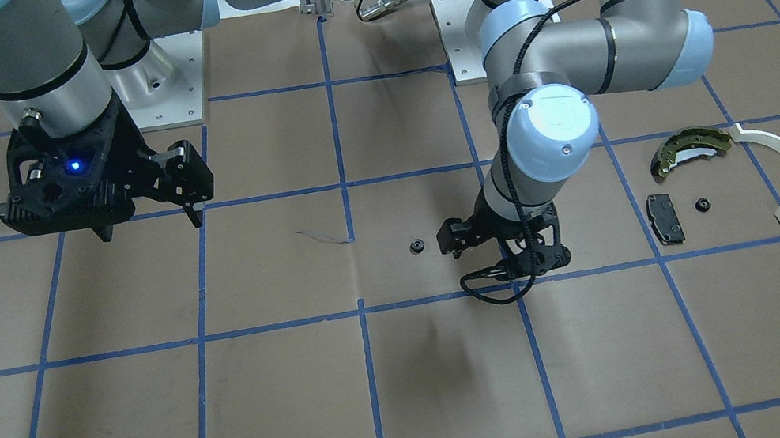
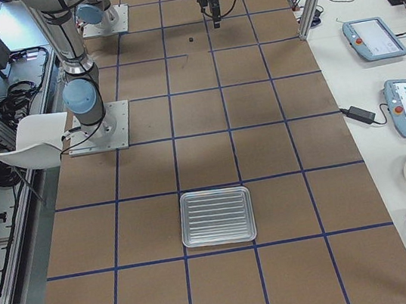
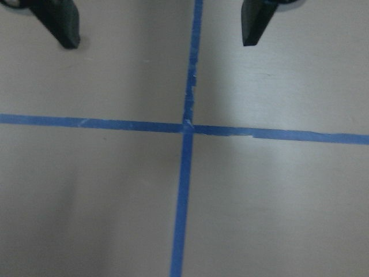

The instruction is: Place bearing gear from tray to pile

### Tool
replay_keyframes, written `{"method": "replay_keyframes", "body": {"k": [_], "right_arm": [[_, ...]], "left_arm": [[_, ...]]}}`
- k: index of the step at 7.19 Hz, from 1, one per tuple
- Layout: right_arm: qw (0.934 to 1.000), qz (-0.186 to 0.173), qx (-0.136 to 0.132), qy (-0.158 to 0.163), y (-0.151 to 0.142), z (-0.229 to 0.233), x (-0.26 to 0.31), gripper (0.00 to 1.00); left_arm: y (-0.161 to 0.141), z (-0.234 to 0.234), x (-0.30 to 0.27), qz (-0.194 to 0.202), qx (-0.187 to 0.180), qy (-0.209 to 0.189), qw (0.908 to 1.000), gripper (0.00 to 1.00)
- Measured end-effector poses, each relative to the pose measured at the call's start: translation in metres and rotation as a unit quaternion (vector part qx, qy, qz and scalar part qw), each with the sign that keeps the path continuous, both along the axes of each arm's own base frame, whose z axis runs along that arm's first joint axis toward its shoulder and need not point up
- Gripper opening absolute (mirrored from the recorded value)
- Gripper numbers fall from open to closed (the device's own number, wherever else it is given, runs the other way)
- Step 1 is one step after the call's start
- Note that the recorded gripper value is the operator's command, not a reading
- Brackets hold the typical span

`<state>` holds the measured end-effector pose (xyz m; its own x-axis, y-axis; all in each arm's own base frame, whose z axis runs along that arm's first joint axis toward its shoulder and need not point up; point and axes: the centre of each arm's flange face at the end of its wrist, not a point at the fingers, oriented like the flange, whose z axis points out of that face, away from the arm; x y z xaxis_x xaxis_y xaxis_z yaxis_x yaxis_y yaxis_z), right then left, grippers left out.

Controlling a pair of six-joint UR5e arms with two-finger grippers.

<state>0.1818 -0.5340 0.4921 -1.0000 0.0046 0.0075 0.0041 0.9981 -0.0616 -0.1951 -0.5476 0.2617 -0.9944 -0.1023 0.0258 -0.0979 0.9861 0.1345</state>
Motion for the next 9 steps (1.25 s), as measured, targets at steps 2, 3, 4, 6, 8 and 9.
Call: {"method": "replay_keyframes", "body": {"k": [2, 3, 4, 6, 8, 9], "right_arm": [[0.9996, 0.014, 0.02, 0.012, 0.004, 0.02, -0.001, 1.0], [0.999, 0.028, 0.032, 0.016, 0.007, 0.015, -0.003, 1.0], [0.9984, 0.036, 0.04, 0.017, 0.011, 0.009, -0.006, 1.0], [0.998, 0.046, 0.042, 0.015, 0.018, 0.01, -0.009, 1.0], [0.9978, 0.049, 0.043, 0.014, 0.019, 0.009, -0.009, 1.0], [0.9978, 0.049, 0.042, 0.014, 0.018, 0.009, -0.009, 1.0]], "left_arm": [[0.021, -0.035, -0.028, 0.003, -0.005, -0.001, 1.0, 1.0], [0.032, -0.052, -0.034, 0.007, -0.005, 0.003, 1.0, 1.0], [0.039, -0.063, -0.039, 0.01, -0.004, 0.01, 0.9999, 1.0], [0.046, -0.073, -0.046, 0.012, -0.002, 0.015, 0.9998, 0.92], [0.048, -0.078, -0.049, 0.012, 0.004, 0.022, 0.9997, 0.81], [0.049, -0.08, -0.049, 0.013, 0.007, 0.025, 0.9996, 0.79]]}}
